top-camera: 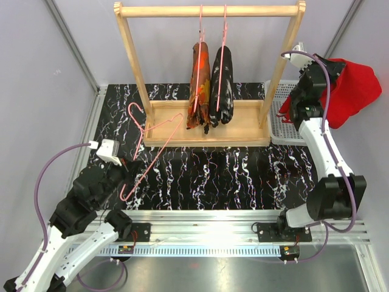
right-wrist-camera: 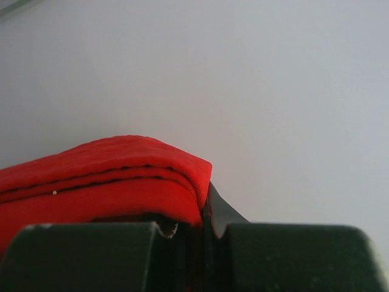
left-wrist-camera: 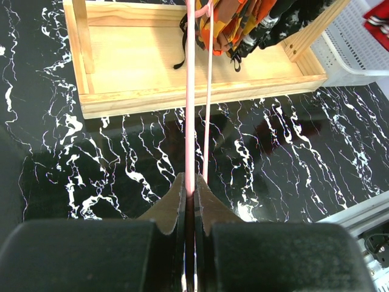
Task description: Remove the trousers from the hanger
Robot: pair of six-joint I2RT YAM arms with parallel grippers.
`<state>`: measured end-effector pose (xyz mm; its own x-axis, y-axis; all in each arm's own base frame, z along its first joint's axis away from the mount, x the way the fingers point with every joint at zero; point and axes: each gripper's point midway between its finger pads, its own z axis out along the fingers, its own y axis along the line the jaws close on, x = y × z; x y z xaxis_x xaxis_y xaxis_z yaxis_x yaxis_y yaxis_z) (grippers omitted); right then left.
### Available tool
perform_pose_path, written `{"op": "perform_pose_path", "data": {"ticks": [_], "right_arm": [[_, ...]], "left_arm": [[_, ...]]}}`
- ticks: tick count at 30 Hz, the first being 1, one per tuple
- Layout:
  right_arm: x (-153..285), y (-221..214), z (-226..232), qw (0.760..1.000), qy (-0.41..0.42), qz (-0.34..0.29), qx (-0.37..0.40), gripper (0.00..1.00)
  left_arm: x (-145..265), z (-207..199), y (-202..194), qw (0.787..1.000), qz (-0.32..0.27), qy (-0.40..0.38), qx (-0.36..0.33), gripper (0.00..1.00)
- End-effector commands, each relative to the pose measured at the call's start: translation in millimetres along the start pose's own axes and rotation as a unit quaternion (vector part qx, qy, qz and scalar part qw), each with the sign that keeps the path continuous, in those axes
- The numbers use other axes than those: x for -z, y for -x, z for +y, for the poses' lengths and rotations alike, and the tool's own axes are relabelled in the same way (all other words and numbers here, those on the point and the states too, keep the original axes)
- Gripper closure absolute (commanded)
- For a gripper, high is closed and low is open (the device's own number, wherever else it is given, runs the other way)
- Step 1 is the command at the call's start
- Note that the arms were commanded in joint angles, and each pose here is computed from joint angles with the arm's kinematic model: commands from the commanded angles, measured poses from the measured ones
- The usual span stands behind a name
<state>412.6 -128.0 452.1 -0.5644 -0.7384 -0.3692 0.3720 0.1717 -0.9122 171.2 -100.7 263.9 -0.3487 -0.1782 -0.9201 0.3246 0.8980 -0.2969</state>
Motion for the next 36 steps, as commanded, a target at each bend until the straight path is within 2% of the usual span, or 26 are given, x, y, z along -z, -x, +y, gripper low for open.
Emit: {"op": "perform_pose_path", "data": {"ticks": [1, 5, 9, 20, 25, 31, 33, 36], "right_arm": [[-7.8, 24.8, -60.7, 0.994, -0.083, -0.064, -0.032, 1.0], [-20.7, 28.3, -15.3, 0.996, -0.043, -0.076, 0.009, 1.0], [-26.8, 21.5, 20.3, 0.997, -0.027, -0.075, 0.015, 1.0], [-4.4, -4.1, 7.1, 0.996, -0.063, -0.06, -0.028, 1.0], [1.6, -28.6, 45.4, 0.997, -0.002, -0.057, -0.043, 1.0], [-12.8, -16.7, 93.9, 0.994, 0.065, -0.059, -0.072, 1.0], [-19.3, -8.1, 97.8, 0.991, 0.079, -0.064, -0.086, 1.0], [-18.0, -1.9, 139.7, 0.984, 0.147, -0.064, -0.078, 1.0]], "left_arm": [[-1.3, -5.5, 9.5, 1.0, -0.02, -0.013, 0.0, 1.0], [-2.9, -6.9, 9.4, 1.0, -0.018, -0.016, -0.002, 1.0], [-4.4, -7.8, 8.7, 1.0, -0.016, -0.018, -0.003, 1.0], [-7.1, -9.6, 7.3, 1.0, -0.013, -0.02, 0.001, 1.0], [-5.3, -10.2, 6.6, 1.0, -0.015, -0.024, 0.003, 1.0], [-5.0, -9.9, 6.5, 1.0, -0.015, -0.024, 0.003, 1.0], [-5.0, -9.6, 6.6, 1.0, -0.015, -0.023, 0.003, 1.0], [-4.7, -8.6, 6.4, 1.0, -0.016, -0.021, 0.003, 1.0]]}}
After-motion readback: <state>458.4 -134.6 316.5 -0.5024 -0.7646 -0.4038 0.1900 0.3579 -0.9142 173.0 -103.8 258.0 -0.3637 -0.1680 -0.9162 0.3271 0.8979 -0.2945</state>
